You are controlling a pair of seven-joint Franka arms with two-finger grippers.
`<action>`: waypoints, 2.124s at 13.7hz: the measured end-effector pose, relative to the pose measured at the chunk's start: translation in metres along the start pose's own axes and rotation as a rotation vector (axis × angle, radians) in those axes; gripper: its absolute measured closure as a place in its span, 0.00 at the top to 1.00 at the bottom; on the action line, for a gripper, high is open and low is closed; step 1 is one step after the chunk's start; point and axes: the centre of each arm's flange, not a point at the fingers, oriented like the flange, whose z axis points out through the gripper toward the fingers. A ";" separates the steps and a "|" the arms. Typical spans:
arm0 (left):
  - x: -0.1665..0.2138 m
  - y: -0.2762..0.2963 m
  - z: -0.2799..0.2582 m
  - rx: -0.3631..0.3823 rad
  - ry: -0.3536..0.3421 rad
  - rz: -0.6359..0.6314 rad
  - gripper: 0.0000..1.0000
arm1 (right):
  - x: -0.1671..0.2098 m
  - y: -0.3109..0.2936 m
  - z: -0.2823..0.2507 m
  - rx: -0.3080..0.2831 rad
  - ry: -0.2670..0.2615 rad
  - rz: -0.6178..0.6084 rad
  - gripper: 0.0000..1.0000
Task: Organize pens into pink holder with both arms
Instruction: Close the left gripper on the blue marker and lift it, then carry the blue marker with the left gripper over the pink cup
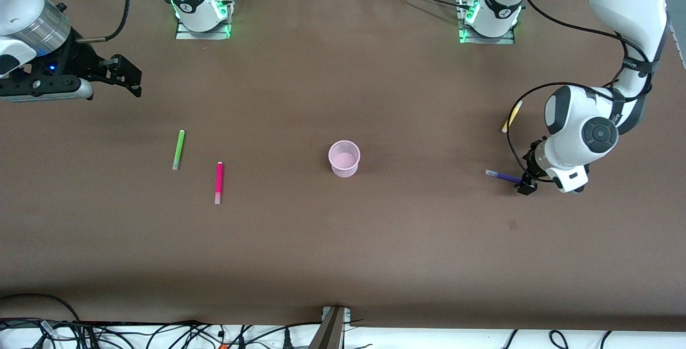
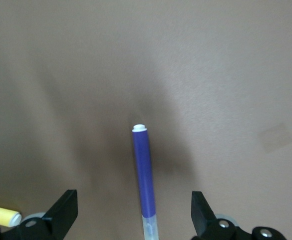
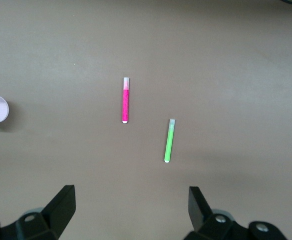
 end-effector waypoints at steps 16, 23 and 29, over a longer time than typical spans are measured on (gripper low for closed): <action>-0.002 0.002 0.039 -0.025 0.014 -0.059 0.84 | 0.001 -0.004 -0.005 0.001 0.013 -0.006 1.00; -0.008 0.004 0.050 -0.023 0.079 -0.110 0.56 | 0.001 -0.004 -0.006 0.001 0.016 -0.006 1.00; -0.014 0.017 0.032 -0.075 0.083 -0.116 0.18 | 0.001 -0.004 -0.006 0.001 0.016 -0.007 1.00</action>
